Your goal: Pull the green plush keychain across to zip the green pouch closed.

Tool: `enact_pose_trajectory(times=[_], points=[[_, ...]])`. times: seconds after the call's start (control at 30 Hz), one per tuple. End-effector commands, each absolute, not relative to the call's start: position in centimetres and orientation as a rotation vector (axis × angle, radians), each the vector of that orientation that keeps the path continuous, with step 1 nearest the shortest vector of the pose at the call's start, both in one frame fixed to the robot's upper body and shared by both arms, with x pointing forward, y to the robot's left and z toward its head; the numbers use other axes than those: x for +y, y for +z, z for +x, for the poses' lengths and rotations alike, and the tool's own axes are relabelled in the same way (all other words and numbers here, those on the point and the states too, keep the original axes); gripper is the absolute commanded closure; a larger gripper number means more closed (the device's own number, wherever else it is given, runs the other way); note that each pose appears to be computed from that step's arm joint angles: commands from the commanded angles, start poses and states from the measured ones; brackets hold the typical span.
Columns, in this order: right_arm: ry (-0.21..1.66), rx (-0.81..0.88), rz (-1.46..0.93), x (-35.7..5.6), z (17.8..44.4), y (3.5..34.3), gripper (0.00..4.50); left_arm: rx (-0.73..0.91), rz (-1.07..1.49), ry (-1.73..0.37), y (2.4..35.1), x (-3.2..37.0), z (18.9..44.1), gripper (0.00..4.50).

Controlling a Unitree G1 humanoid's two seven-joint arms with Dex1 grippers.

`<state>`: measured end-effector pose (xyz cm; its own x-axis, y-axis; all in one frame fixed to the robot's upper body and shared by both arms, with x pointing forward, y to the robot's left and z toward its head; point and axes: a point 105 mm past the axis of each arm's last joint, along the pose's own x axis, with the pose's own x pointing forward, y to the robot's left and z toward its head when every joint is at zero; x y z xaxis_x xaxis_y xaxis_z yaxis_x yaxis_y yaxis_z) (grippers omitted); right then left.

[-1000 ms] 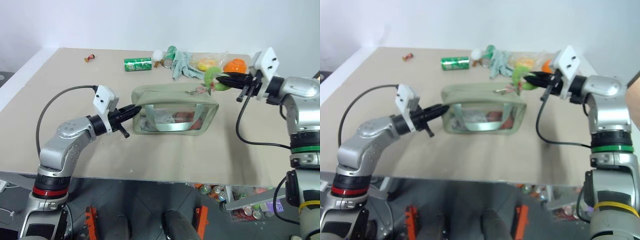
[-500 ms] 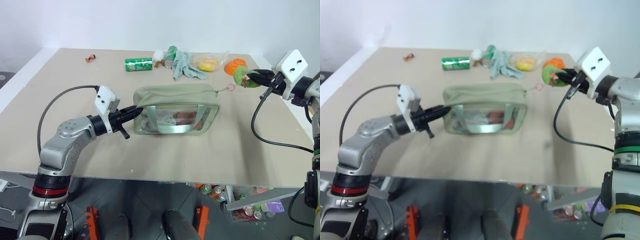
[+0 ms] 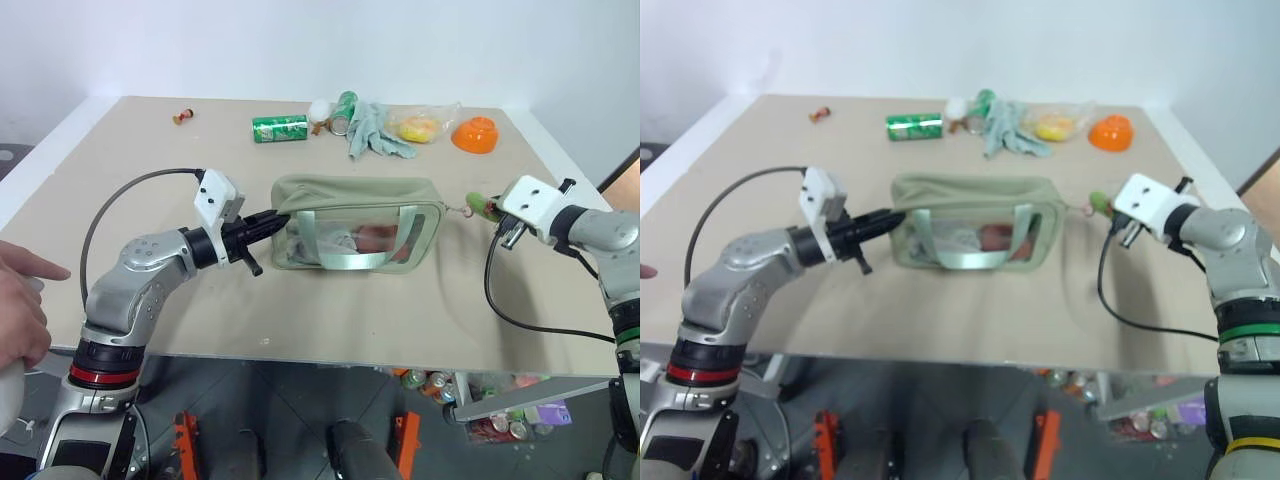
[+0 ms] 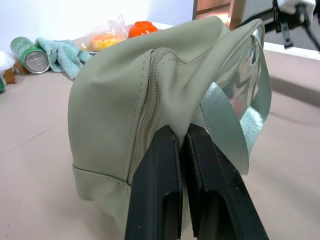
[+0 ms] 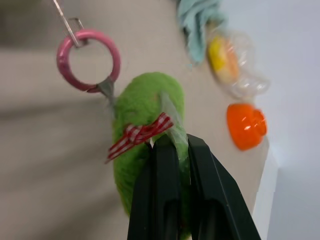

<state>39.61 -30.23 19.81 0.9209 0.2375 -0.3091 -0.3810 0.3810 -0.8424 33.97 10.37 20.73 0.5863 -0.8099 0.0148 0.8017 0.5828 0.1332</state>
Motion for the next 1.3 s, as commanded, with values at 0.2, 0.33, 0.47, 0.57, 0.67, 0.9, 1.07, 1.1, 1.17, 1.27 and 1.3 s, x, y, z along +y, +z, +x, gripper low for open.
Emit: enact_pose_trajectory(times=[0.2, 0.33, 0.47, 0.57, 0.67, 0.9, 1.07, 1.1, 1.17, 1.27, 1.3], points=[[0.372, 0.240, -1.214, -30.7, 40.2, 17.1, 4.42, -0.058, 0.133, -0.874, 20.5, 11.7, 34.7, 4.50], [0.413, 0.246, -1.215, -29.3, 40.5, 15.3, 4.42, -0.066, 0.131, -0.878, 20.6, 11.3, 34.8, 4.50], [0.437, 0.248, -1.214, -28.1, 40.7, 13.9, 4.42, -0.070, 0.130, -0.882, 20.7, 11.1, 34.9, 4.50], [0.459, 0.259, -1.222, -27.5, 40.6, 12.6, 4.42, -0.074, 0.130, -0.887, 20.7, 10.9, 35.0, 4.50], [0.456, 0.223, -1.191, -27.0, 40.7, 13.0, 4.42, -0.077, 0.136, -0.894, 20.8, 10.7, 35.1, 4.50], [0.441, -0.008, -0.870, -25.2, 40.5, 20.5, 3.74, -0.107, 0.154, -0.901, 21.3, 10.8, 35.7, 3.91], [0.498, -0.059, -0.670, -24.4, 38.3, 23.0, 2.15, -0.121, 0.176, -0.940, 21.7, 10.7, 35.8, 2.44], [0.513, -0.058, -0.634, -24.2, 37.8, 23.1, 1.70, -0.125, 0.181, -0.942, 21.7, 10.7, 35.9, 2.03], [0.535, -0.053, -0.569, -23.9, 36.7, 23.0, 1.08, -0.136, 0.192, -0.941, 21.9, 10.9, 36.0, 1.43], [0.571, -0.035, -0.483, -24.0, 34.7, 22.5, 0.07, -0.161, 0.200, -0.919, 22.6, 11.6, 36.2, 0.43], [0.580, -0.026, -0.462, -24.1, 34.2, 22.4, 0.00, -0.169, 0.202, -0.912, 22.8, 11.9, 36.2, 0.12]])
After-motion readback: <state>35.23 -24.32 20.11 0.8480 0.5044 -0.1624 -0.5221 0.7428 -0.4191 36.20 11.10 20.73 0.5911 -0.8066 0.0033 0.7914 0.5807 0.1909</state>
